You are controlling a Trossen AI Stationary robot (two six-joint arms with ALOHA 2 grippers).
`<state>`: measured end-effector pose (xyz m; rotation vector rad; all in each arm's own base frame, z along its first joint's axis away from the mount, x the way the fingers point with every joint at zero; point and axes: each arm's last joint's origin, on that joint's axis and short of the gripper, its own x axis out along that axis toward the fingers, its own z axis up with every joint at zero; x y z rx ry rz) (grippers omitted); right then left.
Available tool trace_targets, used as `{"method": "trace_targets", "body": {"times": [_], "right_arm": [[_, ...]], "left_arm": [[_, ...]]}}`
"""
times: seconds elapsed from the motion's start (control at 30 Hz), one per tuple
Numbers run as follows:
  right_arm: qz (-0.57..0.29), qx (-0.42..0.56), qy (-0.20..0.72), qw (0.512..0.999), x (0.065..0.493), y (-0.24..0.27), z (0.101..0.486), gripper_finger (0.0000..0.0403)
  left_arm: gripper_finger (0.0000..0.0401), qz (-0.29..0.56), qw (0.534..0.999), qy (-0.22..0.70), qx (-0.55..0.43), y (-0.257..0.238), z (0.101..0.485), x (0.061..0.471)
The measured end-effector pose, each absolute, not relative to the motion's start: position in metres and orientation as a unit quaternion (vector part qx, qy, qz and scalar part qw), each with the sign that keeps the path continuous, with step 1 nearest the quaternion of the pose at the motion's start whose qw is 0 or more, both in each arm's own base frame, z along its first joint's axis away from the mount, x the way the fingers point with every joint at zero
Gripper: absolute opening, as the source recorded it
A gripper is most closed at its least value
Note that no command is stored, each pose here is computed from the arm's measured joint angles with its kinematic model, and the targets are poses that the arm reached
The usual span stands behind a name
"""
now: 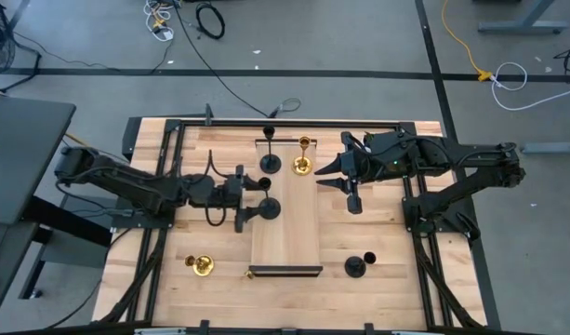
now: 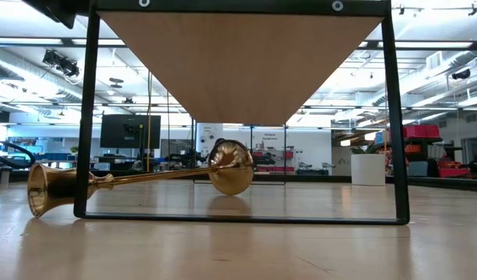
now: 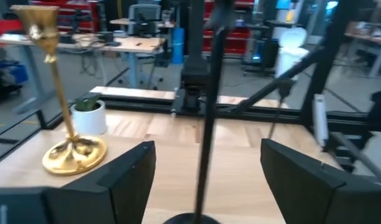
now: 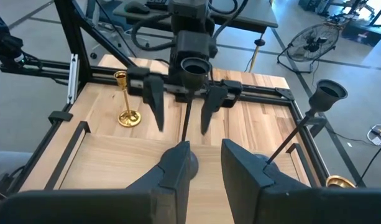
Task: Pick & Place candle stick holders
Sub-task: Put the golden candle holder on the shelf aligned with the black candle holder
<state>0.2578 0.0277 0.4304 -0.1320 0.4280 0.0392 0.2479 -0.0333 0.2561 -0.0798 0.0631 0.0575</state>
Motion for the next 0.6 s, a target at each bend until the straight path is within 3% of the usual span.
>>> {"method": "trace_targets", "body": {"times": [0.6], "right_arm": [[0.019,-0.065,0.215,0.974,0.258,0.028,0.430,0.0091]], "left_arm": [[0.0291,-0.091,0.985,0.133,-0.061,-0.045,0.269,0.194]]}}
